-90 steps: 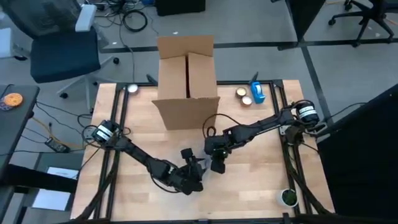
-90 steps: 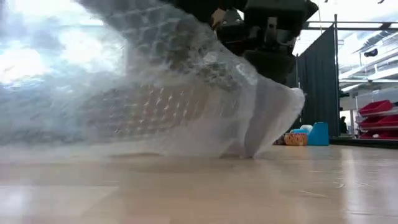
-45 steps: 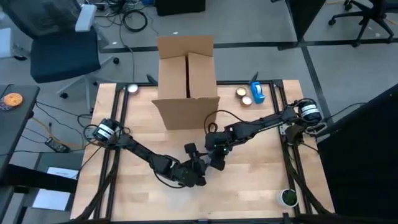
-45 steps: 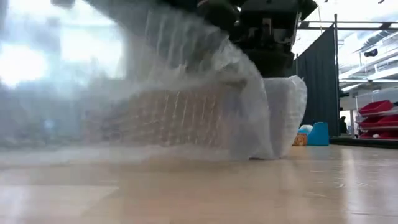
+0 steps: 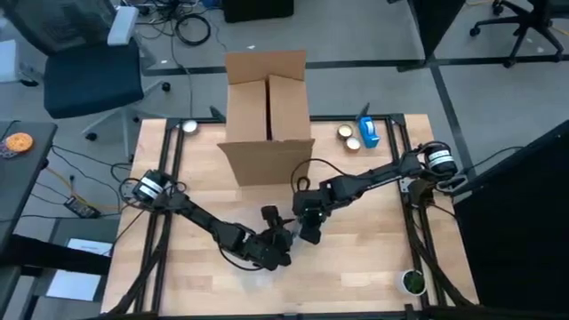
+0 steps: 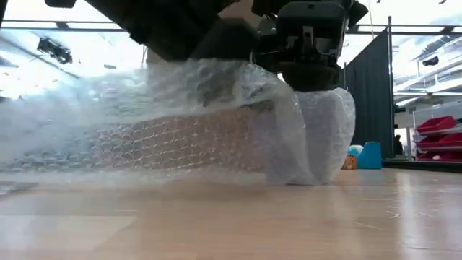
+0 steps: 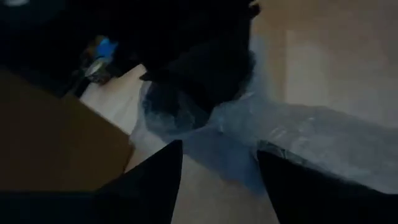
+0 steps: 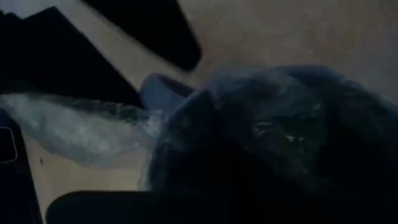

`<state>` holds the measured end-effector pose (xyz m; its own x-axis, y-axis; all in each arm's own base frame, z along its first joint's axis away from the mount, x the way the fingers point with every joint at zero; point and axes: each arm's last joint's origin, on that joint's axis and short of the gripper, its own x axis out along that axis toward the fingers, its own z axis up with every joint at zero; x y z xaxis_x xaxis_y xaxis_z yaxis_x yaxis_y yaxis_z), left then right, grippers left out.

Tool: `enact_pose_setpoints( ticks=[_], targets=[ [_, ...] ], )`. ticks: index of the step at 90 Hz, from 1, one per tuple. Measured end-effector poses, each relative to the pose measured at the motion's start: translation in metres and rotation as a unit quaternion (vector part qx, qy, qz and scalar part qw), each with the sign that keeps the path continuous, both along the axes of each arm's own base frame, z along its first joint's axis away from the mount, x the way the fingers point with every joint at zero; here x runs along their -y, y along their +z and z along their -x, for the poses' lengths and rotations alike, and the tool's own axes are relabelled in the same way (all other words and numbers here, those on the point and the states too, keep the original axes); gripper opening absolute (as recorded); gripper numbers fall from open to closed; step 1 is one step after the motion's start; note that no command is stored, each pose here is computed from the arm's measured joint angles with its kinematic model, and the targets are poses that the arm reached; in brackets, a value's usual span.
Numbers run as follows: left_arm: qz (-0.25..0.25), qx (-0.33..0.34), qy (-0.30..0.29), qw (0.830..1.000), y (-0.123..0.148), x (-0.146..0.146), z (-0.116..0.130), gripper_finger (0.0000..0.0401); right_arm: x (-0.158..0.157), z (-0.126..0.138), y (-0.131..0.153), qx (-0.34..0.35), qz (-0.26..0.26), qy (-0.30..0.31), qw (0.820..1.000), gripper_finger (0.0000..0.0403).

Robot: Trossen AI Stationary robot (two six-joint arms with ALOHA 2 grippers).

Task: Wrap mug
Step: Wrap the blue mug with bubble wrap

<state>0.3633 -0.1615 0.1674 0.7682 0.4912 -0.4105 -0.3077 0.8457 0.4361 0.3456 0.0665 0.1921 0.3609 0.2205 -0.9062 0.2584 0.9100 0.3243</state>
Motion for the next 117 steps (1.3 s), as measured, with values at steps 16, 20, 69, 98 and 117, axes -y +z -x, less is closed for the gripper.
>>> enact_pose_setpoints(
  ticks=[16, 20, 69, 98, 117],
  targets=[
    [-0.009, 0.034, 0.011, 0.999, 0.005, 0.006, 0.000, 0.0192, -0.001, 0.004, 0.027, -0.021, 0.001, 0.010, 1.000, 0.0000],
    [-0.010, 0.036, 0.008, 0.999, 0.006, 0.007, -0.001, 0.0192, -0.002, 0.002, 0.033, -0.019, 0.001, 0.011, 1.000, 0.0000],
    [-0.010, 0.027, 0.005, 1.000, 0.004, 0.007, 0.000, 0.0192, 0.008, 0.014, 0.018, -0.066, 0.066, -0.023, 0.995, 0.0000],
    [0.000, 0.032, 0.011, 0.999, 0.004, 0.006, 0.000, 0.0192, -0.008, 0.020, 0.010, -0.070, 0.048, 0.006, 0.996, 0.0000],
    [0.004, 0.032, 0.014, 0.999, 0.003, 0.006, 0.001, 0.0192, -0.021, 0.020, 0.046, -0.093, 0.024, 0.059, 0.994, 0.0000]
  ],
)
